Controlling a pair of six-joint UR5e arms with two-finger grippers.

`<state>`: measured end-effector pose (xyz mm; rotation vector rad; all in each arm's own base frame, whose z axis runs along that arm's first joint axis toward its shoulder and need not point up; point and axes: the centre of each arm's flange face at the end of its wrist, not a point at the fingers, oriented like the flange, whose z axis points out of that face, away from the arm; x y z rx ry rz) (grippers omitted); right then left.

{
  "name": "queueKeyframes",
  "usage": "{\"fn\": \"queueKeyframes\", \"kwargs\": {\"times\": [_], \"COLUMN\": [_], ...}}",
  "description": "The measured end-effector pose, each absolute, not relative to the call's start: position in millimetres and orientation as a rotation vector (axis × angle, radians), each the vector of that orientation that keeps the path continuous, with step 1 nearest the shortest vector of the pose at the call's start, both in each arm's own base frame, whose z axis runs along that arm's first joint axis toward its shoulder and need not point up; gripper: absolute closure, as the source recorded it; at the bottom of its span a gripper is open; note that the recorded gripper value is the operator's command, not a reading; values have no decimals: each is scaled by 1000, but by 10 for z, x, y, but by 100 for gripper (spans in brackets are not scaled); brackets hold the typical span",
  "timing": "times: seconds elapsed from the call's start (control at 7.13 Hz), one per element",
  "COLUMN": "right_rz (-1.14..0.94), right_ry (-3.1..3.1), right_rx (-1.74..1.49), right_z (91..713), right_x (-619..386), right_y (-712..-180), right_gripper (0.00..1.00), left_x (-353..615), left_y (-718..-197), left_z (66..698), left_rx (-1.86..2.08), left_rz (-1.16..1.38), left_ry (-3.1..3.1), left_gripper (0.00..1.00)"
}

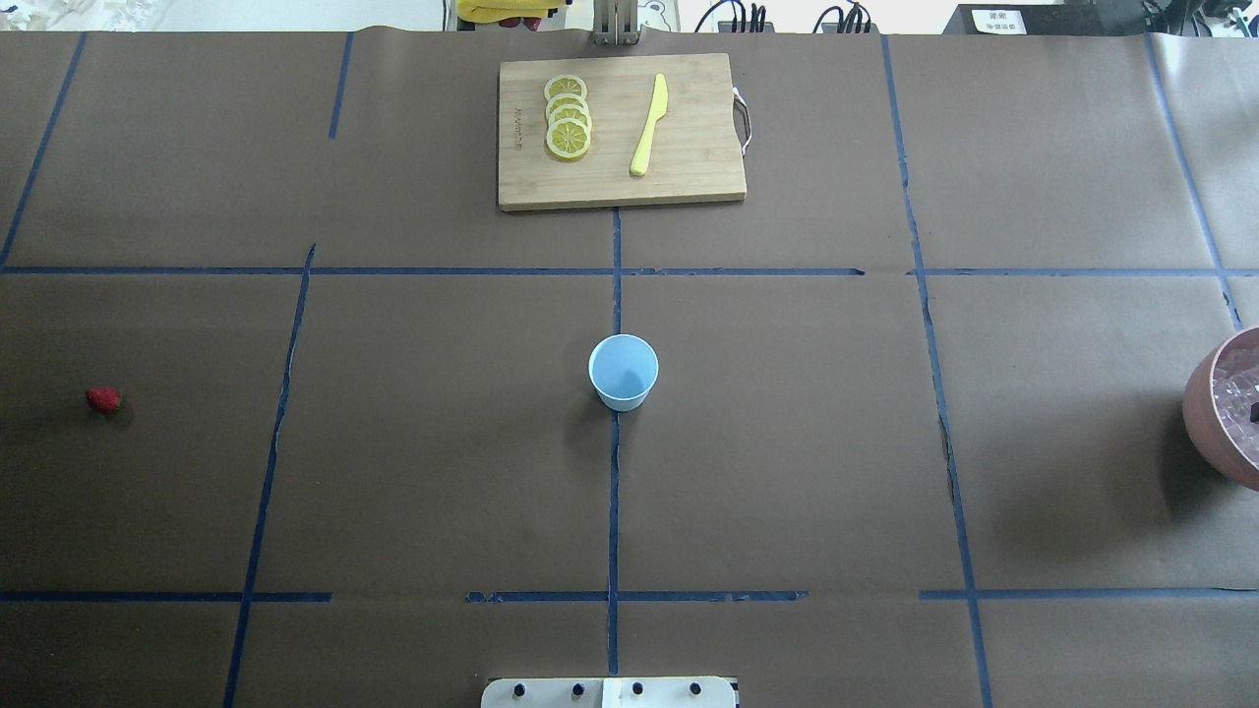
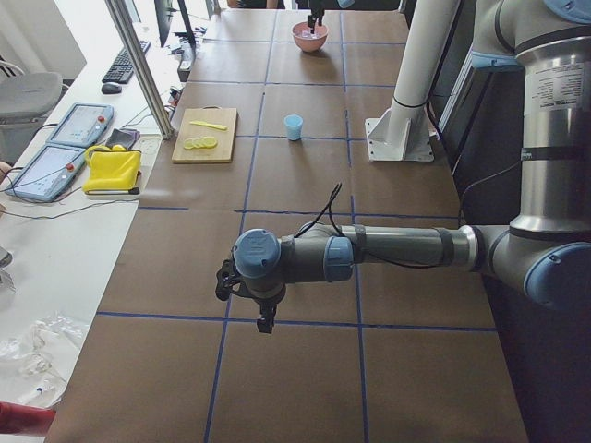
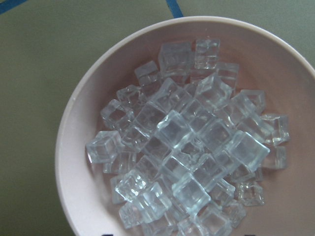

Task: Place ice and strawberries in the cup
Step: 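Lower the right gripper into the pink bowl and grasp an ice cube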

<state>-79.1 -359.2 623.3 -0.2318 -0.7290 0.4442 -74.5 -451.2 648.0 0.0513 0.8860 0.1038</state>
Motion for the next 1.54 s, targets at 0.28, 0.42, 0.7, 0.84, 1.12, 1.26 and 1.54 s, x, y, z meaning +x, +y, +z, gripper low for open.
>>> {"fn": "queueKeyframes", "kwargs": {"times": [0.28, 0.42, 0.7, 0.84, 1.12, 1.26, 1.54], "right_rz": [460, 460, 456, 456, 461, 465, 472], "right_ry": [-713, -699, -679, -674, -664, -655, -637], "right_rx": [-232, -231, -232, -234, -236, -230, -217], "right_z": [6289, 6316, 6384, 6414, 6459, 6481, 6507], "right_x": [-864, -926, -1027, -1038, -1034, -1025, -1005], "right_y": [-3596, -3613, -3669, -3674, -3675, -3678, -3681], "right_gripper": [12, 14, 20, 24, 39, 47, 63], "left_x": [-745, -745, -745, -745, -745, -745, -745], "left_y": [-4513, -4514, -4514, -4514, -4515, -4516, -4519], "left_z": [6466, 6464, 6463, 6463, 6451, 6441, 6423], "left_rx": [54, 54, 55, 55, 57, 59, 62], "left_rz": [105, 105, 106, 106, 107, 108, 109], "left_ry": [886, 886, 886, 886, 886, 885, 885], "left_gripper": [0, 0, 0, 0, 0, 0, 0]}}
